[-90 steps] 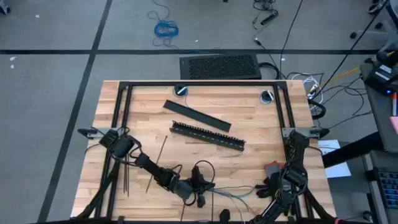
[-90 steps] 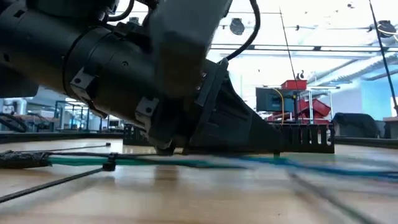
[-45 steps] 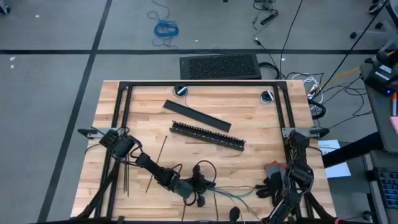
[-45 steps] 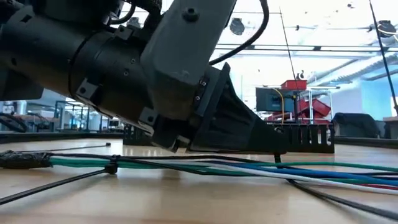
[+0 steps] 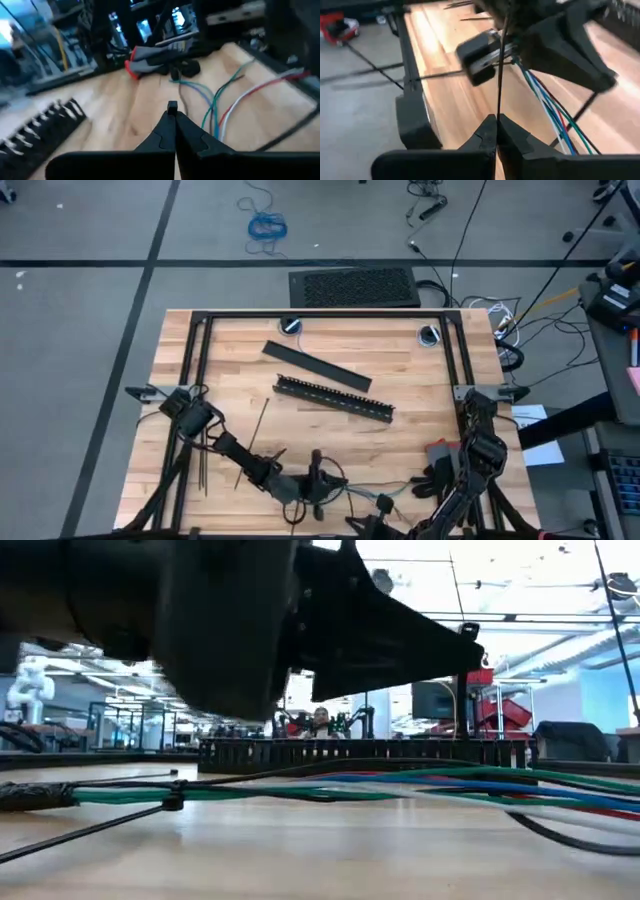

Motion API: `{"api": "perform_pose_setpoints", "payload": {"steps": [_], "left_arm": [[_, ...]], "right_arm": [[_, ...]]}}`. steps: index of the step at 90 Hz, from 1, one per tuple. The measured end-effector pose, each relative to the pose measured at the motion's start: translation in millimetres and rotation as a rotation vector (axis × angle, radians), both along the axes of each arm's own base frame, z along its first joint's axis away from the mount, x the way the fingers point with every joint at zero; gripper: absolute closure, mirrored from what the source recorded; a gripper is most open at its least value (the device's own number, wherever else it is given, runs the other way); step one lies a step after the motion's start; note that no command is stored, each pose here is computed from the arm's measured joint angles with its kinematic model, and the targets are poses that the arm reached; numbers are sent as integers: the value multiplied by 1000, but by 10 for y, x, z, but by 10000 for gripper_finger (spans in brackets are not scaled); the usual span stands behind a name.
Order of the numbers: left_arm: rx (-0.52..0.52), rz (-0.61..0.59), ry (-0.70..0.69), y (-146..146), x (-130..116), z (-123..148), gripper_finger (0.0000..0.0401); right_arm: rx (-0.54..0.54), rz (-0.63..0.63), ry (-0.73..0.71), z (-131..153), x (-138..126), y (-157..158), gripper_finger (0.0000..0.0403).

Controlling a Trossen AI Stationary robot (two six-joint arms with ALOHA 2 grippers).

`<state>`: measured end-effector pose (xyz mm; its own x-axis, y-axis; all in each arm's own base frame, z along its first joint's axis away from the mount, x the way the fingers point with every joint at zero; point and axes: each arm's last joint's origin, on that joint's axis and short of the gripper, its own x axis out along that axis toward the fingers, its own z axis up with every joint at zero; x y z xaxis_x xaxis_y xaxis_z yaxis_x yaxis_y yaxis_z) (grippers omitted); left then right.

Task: Ziptie cables
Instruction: Wrap the cable wires with the black zip tie

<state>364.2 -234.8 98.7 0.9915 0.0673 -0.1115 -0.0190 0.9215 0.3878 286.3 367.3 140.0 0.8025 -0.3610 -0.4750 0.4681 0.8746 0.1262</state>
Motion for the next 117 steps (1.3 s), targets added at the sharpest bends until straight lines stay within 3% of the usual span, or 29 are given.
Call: {"api": "perform_pose_setpoints", "payload": {"steps": [17,47,68,103,117], "left_arm": [[292,73,27,-74,-81,-2,401],[474,139,57,-52,-85,8,401],[474,159,-5,-139,-142,109,401],[463,164,-51,-206,-186,180,401],[471,106,-55,-278,-229,169,401]], "right_arm": [[126,-37,26,-9,83,-43,403],[202,-53,130,-44,184,-142,403],[187,-143,193,-78,208,-306,403],[177,-141,214,-64,285,-377,403],[172,-138,214,-63,296,-384,403]]}}
